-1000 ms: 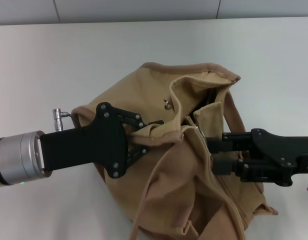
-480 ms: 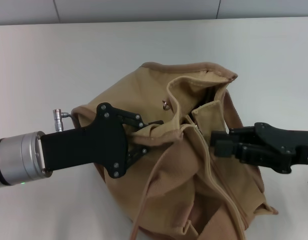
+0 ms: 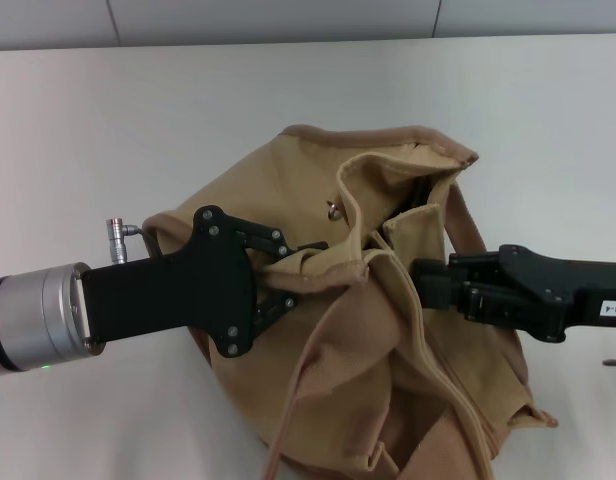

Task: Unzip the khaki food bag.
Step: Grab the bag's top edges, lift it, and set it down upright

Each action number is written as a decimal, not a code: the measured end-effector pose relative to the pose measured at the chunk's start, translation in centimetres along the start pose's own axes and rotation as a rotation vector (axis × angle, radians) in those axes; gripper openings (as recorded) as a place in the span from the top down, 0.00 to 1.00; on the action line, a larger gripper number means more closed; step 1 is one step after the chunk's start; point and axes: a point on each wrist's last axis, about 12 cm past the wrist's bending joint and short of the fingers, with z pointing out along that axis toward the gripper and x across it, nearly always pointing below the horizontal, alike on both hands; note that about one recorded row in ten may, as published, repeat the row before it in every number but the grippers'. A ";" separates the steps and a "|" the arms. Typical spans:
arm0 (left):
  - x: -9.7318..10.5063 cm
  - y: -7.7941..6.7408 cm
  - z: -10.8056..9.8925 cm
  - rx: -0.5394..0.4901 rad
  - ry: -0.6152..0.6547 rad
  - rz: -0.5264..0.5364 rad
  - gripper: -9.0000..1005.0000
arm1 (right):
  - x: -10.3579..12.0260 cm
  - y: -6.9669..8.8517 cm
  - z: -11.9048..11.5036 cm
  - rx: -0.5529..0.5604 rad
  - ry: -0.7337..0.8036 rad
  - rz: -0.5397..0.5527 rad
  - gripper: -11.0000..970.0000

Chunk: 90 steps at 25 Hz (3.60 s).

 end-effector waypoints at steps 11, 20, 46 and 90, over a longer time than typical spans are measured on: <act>0.0 0.1 0.1 0.002 0.002 0.000 0.91 | 0.2 0.4 1.0 -0.056 0.020 0.000 0.78; 0.0 0.3 0.4 0.009 -0.003 0.002 0.92 | 0.4 0.4 1.5 -0.079 0.053 0.018 0.81; -0.1 0.7 0.2 -0.090 -0.028 0.009 0.92 | 0.1 0.0 1.7 -0.054 0.064 -0.012 0.99; 0.3 2.2 -2.2 -0.425 -0.007 -0.017 0.91 | 3.7 0.7 -3.4 0.107 0.123 -0.019 0.88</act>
